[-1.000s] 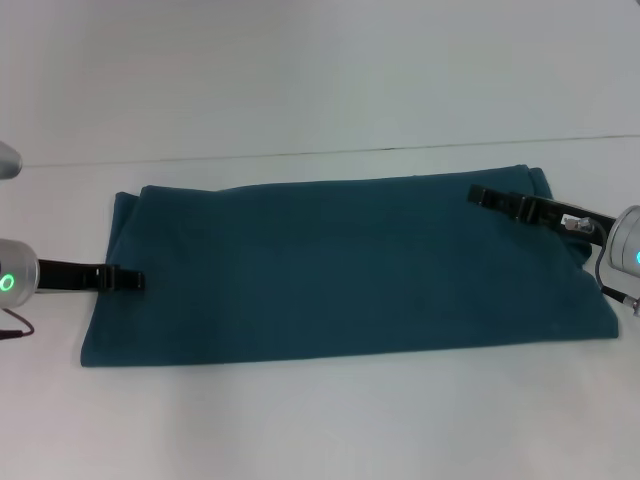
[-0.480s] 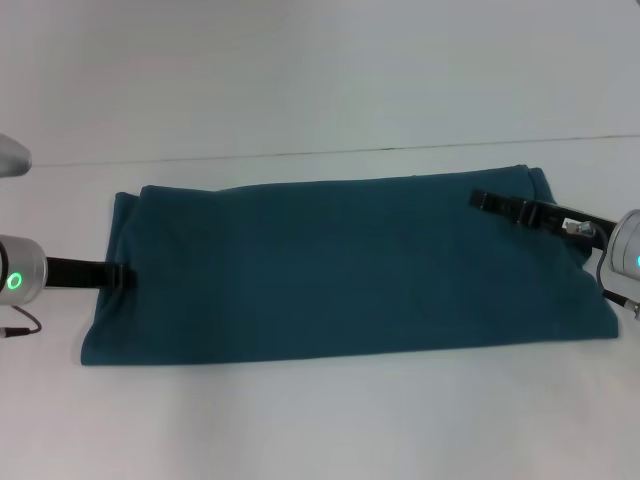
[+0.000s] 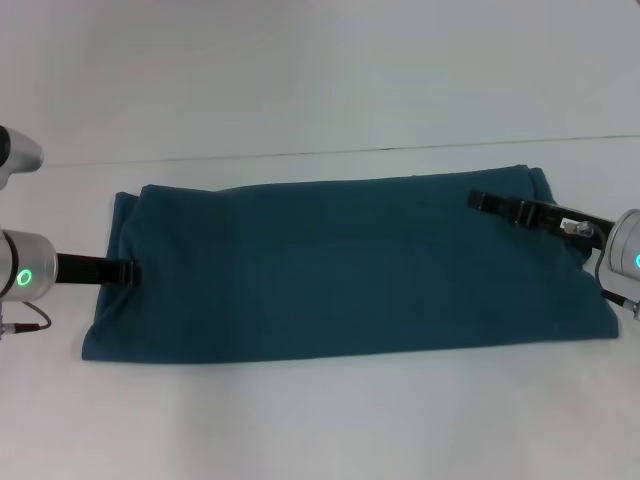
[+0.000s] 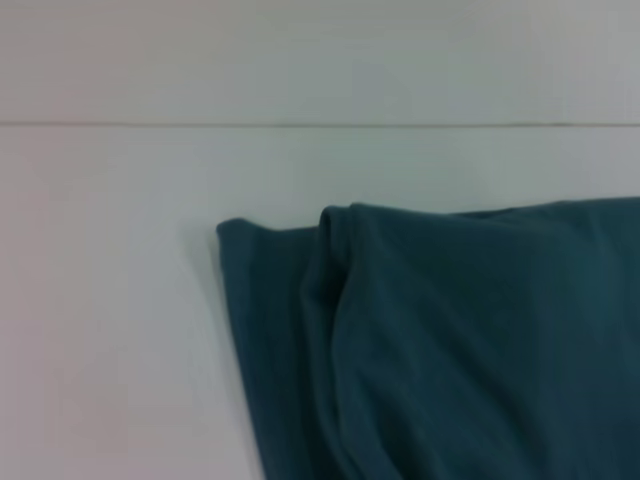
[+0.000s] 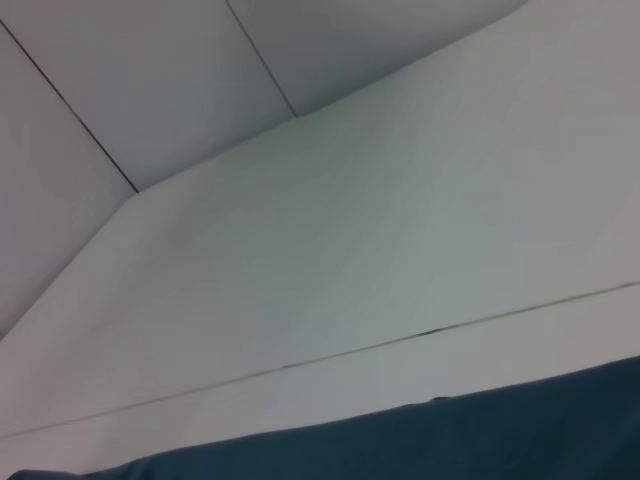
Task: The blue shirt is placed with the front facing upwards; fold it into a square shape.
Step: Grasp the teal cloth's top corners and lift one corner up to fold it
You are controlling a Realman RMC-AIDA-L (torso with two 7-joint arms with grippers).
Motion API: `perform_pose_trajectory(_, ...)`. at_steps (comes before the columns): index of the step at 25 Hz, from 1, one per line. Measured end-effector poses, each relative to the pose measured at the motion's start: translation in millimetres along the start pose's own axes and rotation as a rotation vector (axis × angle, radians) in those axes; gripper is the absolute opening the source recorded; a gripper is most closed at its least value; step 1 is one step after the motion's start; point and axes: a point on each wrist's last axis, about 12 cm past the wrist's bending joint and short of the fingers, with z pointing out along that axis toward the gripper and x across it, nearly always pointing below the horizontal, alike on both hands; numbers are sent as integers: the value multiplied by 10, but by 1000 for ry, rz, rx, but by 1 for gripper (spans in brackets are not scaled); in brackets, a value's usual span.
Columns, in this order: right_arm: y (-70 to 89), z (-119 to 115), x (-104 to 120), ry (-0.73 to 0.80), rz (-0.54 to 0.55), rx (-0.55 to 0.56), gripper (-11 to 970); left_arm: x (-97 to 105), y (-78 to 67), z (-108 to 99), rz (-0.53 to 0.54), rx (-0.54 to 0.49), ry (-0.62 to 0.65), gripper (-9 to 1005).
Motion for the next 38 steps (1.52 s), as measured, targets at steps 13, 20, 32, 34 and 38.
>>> perform_pose_trajectory(13, -13, -9, 0, -2, 3, 4, 713, -38, 116, -202, -18, -44, -66, 111)
perform_pose_trajectory(20, -3, 5, -17, -4, -1, 5, 707, -21, 164, -207, -70, -44, -48, 251)
perform_pose_trajectory(32, 10, 19, -40, -5, -4, 2, 698, -10, 203, -169, -104, -46, -20, 759)
perform_pose_trajectory(34, 15, 23, -46, -5, -6, 1, 696, -5, 200, -161, -103, -47, -13, 818)
perform_pose_trajectory(38, 17, 25, -49, -5, -6, 0, 693, 1, 184, -143, -96, -43, 4, 860)
